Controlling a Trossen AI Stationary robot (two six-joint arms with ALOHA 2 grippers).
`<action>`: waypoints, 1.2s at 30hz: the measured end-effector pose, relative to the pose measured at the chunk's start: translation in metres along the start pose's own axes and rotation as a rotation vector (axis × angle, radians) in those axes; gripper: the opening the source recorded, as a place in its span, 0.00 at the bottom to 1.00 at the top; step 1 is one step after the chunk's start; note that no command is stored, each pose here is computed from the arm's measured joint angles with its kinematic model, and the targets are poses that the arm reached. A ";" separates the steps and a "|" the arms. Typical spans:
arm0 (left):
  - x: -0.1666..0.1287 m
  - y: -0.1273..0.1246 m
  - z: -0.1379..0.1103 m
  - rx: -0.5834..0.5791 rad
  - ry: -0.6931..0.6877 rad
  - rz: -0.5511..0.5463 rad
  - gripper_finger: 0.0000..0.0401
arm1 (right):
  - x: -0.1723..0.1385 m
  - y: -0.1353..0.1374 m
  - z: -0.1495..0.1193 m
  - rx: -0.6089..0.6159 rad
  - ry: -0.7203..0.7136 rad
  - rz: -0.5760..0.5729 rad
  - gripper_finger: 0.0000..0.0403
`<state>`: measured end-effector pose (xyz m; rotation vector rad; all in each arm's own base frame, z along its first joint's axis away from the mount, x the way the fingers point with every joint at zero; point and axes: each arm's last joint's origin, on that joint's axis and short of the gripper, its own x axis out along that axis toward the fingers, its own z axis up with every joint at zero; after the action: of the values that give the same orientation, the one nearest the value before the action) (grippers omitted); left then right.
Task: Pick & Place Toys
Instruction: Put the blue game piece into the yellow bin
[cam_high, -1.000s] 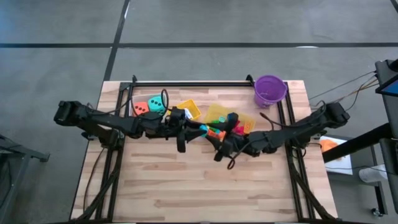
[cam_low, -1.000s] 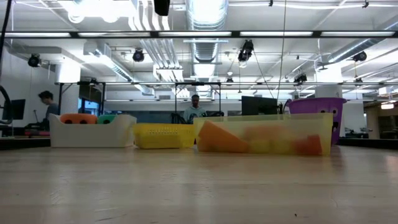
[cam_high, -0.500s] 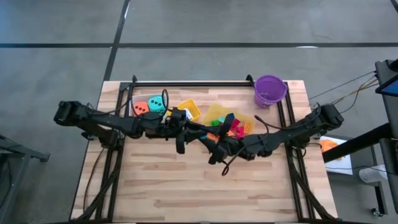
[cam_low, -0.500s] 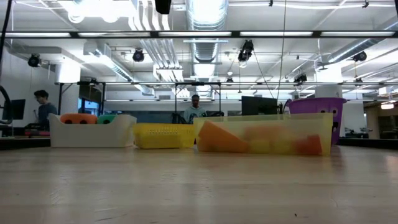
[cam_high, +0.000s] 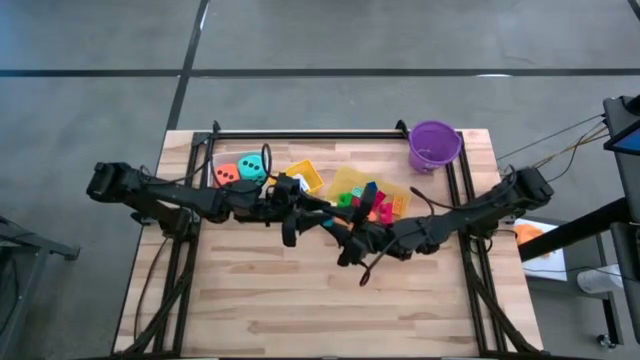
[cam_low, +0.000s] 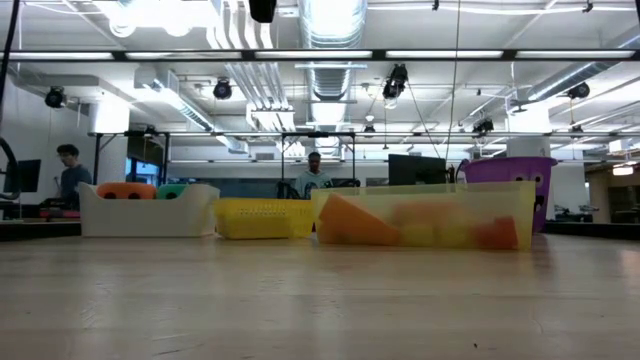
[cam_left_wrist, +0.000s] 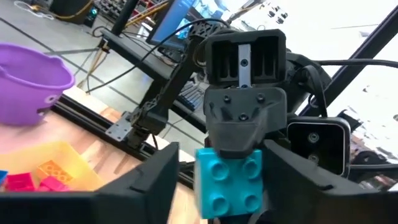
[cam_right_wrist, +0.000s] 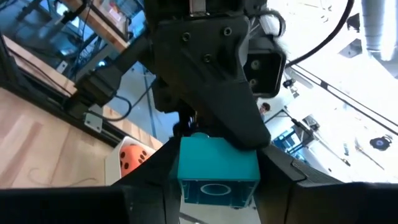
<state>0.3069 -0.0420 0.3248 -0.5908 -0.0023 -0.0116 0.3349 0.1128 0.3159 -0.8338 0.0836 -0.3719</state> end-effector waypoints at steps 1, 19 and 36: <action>0.000 0.000 0.000 -0.010 0.001 -0.002 0.56 | -0.001 0.000 0.001 0.001 -0.003 0.001 0.33; -0.039 0.000 0.009 -0.010 0.157 0.118 0.98 | -0.019 -0.009 -0.006 0.278 0.103 0.133 0.33; -0.087 0.017 0.005 0.092 0.336 0.471 0.99 | -0.008 -0.070 -0.106 0.783 0.614 0.337 0.33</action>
<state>0.2200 -0.0241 0.3187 -0.4804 0.4604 0.3445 0.2845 -0.0021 0.2958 0.0937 0.6022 -0.2940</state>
